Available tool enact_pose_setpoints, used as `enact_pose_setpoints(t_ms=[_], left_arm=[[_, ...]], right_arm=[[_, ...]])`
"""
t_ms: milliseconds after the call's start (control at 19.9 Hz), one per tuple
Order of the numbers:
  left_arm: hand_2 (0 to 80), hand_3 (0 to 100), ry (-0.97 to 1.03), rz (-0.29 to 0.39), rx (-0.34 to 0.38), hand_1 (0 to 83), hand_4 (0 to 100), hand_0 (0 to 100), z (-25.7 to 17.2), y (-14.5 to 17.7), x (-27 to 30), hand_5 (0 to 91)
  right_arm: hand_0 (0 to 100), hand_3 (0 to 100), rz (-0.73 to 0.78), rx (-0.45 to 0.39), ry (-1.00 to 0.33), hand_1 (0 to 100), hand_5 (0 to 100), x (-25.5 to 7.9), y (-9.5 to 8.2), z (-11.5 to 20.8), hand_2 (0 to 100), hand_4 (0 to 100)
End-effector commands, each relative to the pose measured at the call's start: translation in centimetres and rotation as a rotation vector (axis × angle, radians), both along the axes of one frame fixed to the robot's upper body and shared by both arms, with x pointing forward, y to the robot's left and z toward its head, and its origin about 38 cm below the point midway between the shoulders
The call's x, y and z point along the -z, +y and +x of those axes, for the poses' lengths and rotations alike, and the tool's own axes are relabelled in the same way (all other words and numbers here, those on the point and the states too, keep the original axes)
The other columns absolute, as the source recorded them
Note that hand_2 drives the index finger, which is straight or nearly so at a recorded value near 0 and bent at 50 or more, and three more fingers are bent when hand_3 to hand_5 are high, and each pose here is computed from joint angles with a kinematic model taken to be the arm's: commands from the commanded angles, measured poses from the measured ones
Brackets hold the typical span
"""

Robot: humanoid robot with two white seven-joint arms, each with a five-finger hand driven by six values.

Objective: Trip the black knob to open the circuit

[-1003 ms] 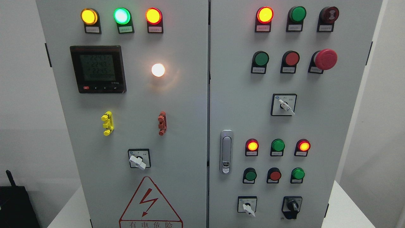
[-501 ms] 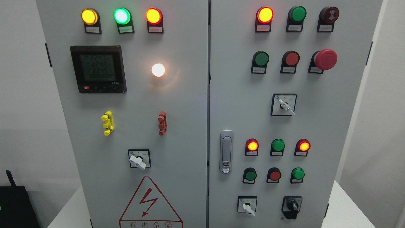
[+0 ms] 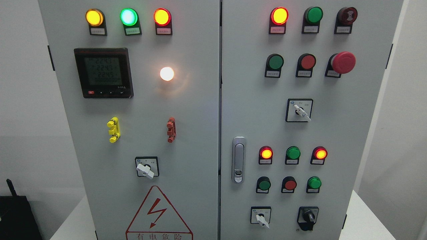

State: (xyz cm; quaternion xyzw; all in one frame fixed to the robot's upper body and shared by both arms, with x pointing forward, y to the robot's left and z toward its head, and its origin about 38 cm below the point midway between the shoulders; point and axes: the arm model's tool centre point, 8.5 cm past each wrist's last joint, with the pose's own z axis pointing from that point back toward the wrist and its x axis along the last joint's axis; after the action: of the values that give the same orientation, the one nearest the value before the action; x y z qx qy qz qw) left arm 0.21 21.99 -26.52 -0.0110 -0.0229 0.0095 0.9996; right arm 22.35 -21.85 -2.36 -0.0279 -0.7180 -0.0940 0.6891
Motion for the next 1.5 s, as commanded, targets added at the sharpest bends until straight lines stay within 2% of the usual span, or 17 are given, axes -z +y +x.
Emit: enact_pose_setpoints(t_ms=[0, 251, 752, 1454], left_arm=[[0.0, 0, -0.005, 0.000, -0.003, 38.9, 0, 12, 0.2, 0.0, 0.0, 0.0], [0.0, 0, -0.005, 0.000, -0.005, 38.9, 0, 12, 0.2, 0.0, 0.0, 0.0], [0.0, 0, -0.004, 0.000, -0.005, 38.9, 0, 12, 0.1, 0.0, 0.0, 0.0], [0.0, 0, -0.005, 0.000, -0.003, 38.9, 0, 12, 0.2, 0.0, 0.0, 0.0]], right_arm=[[0, 100, 0.008, -0.030, -0.048, 0, 98, -1.5, 0.7, 0.4, 2, 100], [0, 100, 0.005, -0.069, -0.069, 0, 97, -3.1, 1.0, 0.7, 0, 100], [0, 100, 0.001, -0.087, -0.113, 0, 98, -5.1, 1.0, 2.4, 0, 100], [0, 100, -0.020, -0.061, -0.176, 0, 98, -8.4, -0.6, 6.3, 0, 100]])
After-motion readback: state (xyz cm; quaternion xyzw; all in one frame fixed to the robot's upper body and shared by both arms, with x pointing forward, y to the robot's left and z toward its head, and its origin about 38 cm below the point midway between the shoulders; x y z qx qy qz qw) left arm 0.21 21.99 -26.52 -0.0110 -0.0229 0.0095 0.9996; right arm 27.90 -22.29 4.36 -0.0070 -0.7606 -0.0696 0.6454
